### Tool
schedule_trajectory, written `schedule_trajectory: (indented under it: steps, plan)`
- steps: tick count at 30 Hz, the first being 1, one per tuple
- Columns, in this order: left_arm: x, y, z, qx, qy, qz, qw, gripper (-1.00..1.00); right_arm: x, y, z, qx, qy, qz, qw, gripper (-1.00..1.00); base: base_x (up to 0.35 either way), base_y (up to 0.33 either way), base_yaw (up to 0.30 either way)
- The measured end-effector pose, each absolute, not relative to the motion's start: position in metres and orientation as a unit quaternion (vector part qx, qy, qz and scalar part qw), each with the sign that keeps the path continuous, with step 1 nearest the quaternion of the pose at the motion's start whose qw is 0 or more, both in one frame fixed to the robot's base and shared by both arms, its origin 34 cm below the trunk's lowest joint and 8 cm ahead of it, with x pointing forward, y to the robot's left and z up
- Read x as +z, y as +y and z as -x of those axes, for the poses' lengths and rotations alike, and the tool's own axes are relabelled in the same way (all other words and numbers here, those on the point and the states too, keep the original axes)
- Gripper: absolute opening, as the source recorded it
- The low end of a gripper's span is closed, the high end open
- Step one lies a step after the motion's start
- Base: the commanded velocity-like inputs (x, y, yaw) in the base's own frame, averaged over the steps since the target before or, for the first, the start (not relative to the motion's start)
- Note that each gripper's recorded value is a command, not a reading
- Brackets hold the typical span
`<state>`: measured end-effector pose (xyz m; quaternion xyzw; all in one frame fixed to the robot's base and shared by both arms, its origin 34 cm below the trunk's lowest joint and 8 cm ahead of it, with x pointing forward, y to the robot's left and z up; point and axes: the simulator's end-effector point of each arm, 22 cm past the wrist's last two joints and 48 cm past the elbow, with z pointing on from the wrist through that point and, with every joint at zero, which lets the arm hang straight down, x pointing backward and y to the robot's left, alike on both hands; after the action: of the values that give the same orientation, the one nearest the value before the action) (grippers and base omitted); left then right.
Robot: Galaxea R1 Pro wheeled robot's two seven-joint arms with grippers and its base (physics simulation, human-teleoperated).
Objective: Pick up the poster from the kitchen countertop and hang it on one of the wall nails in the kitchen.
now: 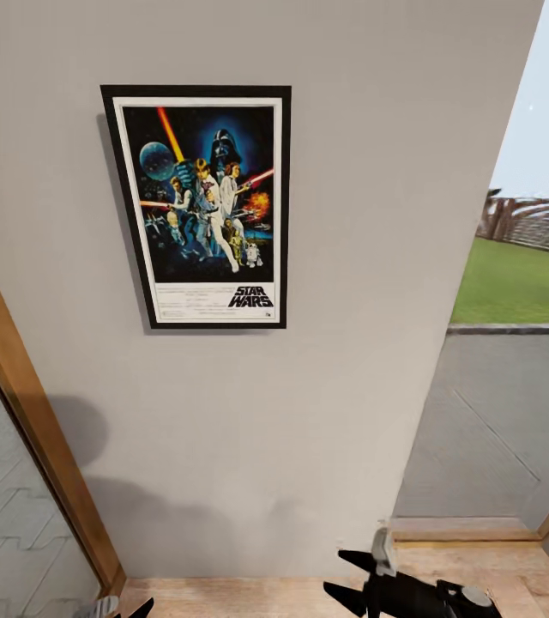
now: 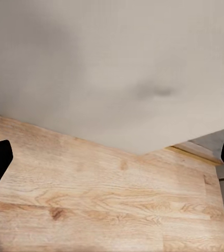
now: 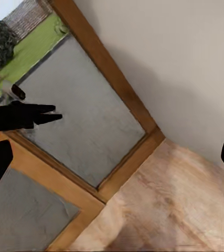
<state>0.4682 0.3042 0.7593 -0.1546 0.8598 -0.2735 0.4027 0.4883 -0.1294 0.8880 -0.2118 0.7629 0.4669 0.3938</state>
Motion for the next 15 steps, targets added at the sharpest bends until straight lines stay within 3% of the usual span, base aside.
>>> schedule_trajectory:
  steps: [15]
  plan:
    - [0.759, 0.303, -0.468, -0.274, 0.86, 0.155, 0.402, 1.0, 0.735, -0.221, -0.41, 0.317, 0.903, 0.048, 0.286, 1.0, 0.0, 0.0, 0.0]
